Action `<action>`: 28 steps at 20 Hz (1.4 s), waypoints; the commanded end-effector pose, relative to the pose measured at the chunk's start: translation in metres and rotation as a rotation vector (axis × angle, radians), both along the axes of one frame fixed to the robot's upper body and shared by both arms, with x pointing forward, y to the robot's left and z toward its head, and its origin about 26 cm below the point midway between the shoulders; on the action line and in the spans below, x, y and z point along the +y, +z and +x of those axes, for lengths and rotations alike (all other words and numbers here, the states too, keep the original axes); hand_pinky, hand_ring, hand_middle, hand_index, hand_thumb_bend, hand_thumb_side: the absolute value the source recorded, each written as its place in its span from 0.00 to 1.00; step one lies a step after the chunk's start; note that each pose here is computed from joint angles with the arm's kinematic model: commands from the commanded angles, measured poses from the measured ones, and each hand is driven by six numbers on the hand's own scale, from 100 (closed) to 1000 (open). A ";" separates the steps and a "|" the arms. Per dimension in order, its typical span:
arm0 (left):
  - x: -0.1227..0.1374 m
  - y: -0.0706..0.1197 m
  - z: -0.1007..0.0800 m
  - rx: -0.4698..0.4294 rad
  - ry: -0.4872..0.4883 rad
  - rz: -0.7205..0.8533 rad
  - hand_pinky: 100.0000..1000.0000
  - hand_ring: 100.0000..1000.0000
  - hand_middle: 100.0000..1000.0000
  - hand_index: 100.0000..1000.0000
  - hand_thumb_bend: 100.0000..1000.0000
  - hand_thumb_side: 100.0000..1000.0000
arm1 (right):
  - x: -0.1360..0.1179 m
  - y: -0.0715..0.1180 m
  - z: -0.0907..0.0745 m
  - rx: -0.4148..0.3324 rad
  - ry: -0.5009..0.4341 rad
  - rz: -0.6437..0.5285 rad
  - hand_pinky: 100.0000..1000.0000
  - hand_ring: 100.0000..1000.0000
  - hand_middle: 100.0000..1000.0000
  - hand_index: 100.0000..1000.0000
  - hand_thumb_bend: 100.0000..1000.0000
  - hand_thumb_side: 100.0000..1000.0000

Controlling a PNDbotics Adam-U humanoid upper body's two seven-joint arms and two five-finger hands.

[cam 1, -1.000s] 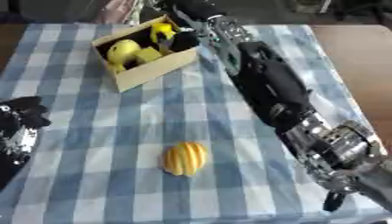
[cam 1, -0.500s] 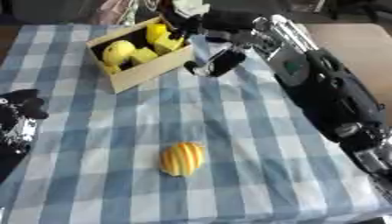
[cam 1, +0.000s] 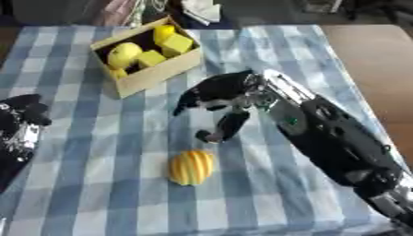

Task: Pick up objects on the table and place them in the box.

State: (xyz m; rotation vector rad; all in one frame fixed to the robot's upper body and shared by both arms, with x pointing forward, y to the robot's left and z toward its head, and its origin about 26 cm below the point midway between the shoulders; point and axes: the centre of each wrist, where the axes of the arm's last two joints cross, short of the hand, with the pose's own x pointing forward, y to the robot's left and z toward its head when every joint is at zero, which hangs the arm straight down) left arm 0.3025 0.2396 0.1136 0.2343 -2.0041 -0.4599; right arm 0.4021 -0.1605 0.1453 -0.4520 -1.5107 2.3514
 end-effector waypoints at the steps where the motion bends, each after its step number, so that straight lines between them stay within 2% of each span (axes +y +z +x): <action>1: 0.002 0.006 0.000 -0.022 0.000 0.016 0.67 0.52 0.56 0.74 0.14 0.64 | 0.001 0.001 0.002 -0.029 0.040 -0.046 0.83 0.81 0.82 0.91 0.04 0.34; 8: 0.002 0.006 0.000 -0.023 0.000 0.019 0.68 0.52 0.56 0.74 0.14 0.64 | 0.003 -0.005 0.001 -0.009 0.090 -0.083 0.84 0.81 0.82 0.90 0.05 0.34; 13: 0.002 0.006 0.000 -0.023 -0.001 0.022 0.68 0.52 0.56 0.74 0.15 0.63 | 0.001 -0.001 -0.002 -0.002 0.115 -0.095 0.84 0.81 0.82 0.89 0.00 0.29; 17: 0.003 0.006 0.000 -0.023 -0.001 0.025 0.68 0.52 0.56 0.74 0.15 0.63 | -0.001 0.012 -0.006 -0.028 0.148 -0.125 0.85 0.82 0.83 0.90 0.04 0.30; 23: 0.003 0.006 0.000 -0.024 -0.002 0.030 0.68 0.52 0.56 0.74 0.15 0.63 | 0.000 0.038 -0.011 -0.068 0.237 -0.223 0.86 0.85 0.84 0.91 0.06 0.24; 28: 0.003 0.007 0.000 -0.025 -0.003 0.034 0.68 0.52 0.56 0.74 0.15 0.63 | 0.003 0.045 -0.015 -0.087 0.310 -0.308 0.87 0.86 0.86 0.93 0.08 0.19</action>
